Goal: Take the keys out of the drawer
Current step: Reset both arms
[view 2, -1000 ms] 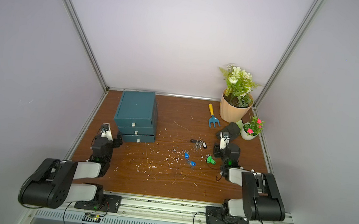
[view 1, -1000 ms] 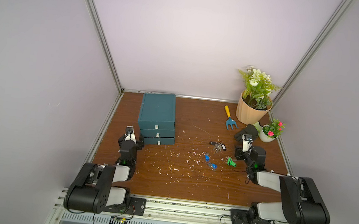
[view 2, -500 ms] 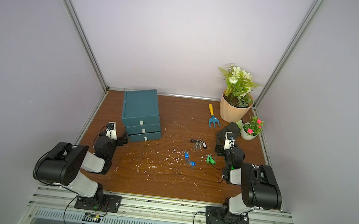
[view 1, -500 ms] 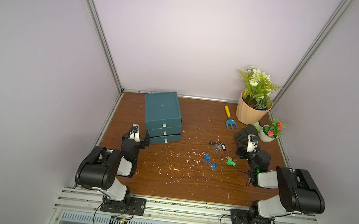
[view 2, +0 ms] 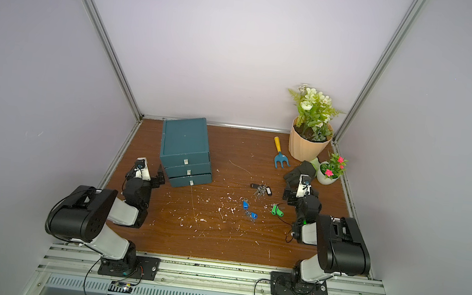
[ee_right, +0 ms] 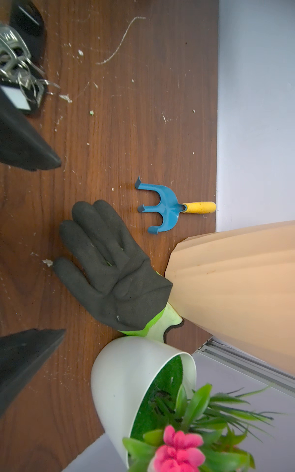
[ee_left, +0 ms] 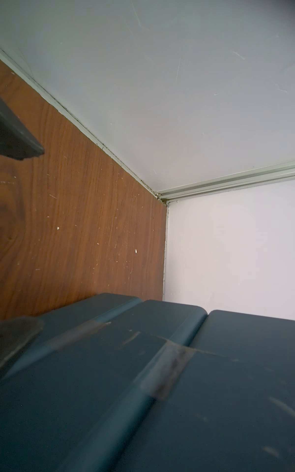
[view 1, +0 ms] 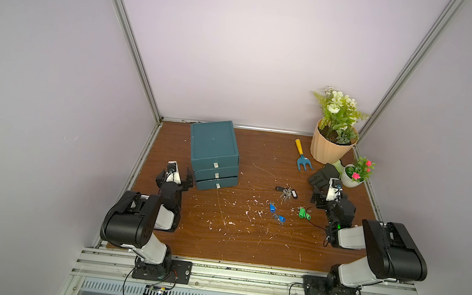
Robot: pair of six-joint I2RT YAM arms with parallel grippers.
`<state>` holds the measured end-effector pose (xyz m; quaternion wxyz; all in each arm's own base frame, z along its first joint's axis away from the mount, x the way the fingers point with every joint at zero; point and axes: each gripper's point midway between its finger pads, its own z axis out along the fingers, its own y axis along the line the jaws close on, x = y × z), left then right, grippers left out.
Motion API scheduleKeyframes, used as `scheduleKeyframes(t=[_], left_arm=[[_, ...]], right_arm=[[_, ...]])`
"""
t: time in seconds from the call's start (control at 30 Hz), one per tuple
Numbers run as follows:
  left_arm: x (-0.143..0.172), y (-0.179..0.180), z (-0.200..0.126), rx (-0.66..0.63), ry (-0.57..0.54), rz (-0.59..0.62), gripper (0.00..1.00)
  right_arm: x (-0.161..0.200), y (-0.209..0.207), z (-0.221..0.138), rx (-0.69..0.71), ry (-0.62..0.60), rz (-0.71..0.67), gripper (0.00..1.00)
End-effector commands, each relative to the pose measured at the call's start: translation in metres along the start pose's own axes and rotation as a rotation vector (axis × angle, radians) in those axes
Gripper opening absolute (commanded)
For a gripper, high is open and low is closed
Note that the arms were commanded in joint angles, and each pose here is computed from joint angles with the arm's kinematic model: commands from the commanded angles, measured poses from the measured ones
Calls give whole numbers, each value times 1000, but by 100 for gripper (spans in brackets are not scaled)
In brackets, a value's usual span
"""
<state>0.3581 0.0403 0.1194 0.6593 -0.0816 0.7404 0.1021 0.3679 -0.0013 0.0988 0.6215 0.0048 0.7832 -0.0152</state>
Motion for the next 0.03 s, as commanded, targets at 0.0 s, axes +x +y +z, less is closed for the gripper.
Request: scheduleKeyframes(t=[0.0], left_arm=[[-11,-2,-2,2,-42,-12,99]], right_arm=[[-24,0,2,8,-78,10,100]])
